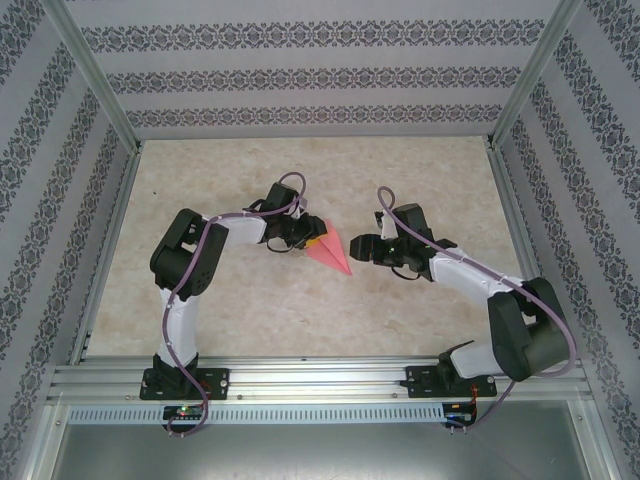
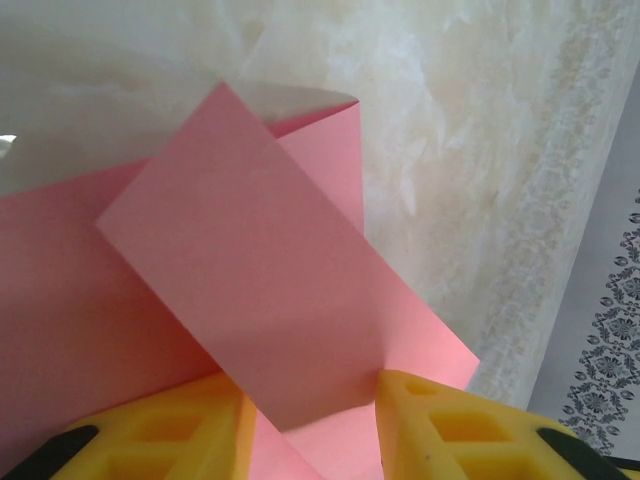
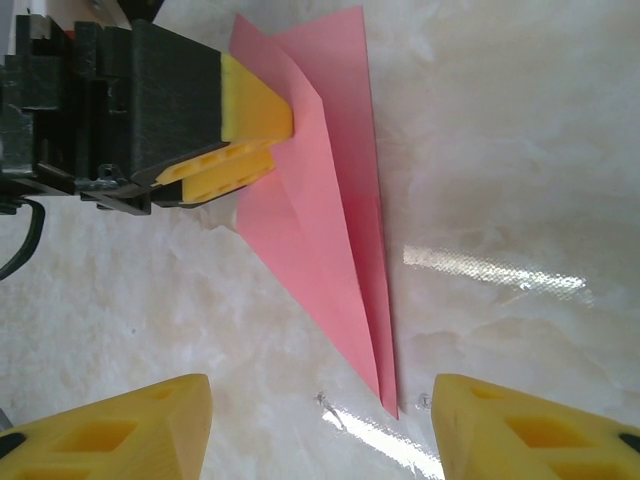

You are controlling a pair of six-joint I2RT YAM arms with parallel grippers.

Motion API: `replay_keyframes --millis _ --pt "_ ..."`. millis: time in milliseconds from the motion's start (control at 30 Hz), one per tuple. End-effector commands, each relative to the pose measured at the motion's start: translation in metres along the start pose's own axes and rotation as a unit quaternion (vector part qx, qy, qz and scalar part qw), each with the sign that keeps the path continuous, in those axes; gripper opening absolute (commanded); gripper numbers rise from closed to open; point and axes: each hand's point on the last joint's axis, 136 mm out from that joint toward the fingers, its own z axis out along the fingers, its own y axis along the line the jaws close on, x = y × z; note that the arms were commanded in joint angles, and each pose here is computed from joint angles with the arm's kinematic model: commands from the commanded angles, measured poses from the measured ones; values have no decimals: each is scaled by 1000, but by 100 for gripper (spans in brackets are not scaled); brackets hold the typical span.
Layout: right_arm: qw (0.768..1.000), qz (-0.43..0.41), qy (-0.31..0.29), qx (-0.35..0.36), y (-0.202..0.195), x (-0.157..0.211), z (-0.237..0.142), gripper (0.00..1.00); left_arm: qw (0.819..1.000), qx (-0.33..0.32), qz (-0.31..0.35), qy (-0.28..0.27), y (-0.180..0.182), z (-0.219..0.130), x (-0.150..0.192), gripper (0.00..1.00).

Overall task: Fold a paper plane with a square sheet of paper (fold left side to right side)
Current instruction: Turn over the paper at the center of the table.

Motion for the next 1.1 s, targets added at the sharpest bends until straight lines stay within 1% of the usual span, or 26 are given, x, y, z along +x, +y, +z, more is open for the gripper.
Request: replay_keyframes --millis 0,200,367,433,500,567,600,633,733,800,967,1067 --pt "1000 3 -10 -11 2 -3 -7 61 1000 24 10 -2 -17 8 -2 36" --pt "999 14 -30 -41 8 -8 -12 61 999 48 23 -10 -35 4 -6 23" --pt "995 16 -64 -74 16 -18 -25 63 997 60 39 -21 -48 -10 -6 17" --pt "992 12 -87 -85 21 -25 -34 68 996 69 45 -28 -58 -21 -4 14" --pt "990 5 -110 -92 27 -31 -45 74 995 80 56 -38 -70 -34 -2 12" --pt "987 -2 -132 -97 32 -38 -57 86 993 87 70 -50 -83 -50 -1 10" --pt "985 -2 -143 -99 34 -42 -63 95 991 90 76 -55 -90 -58 0 8" --pt "982 -2 -153 -106 38 -45 -70 98 990 94 84 -63 -96 -68 1 7" --pt "977 -3 -171 -130 50 -50 -85 98 984 113 104 -85 -116 -94 5 6" --pt "973 -8 -171 -152 61 -51 -93 98 980 126 116 -99 -126 -110 9 5" --pt "963 -26 -138 -228 91 -46 -103 98 965 172 145 -133 -151 -152 23 5" --pt "952 -32 -116 -281 106 -42 -104 98 953 203 171 -145 -166 -175 34 6"
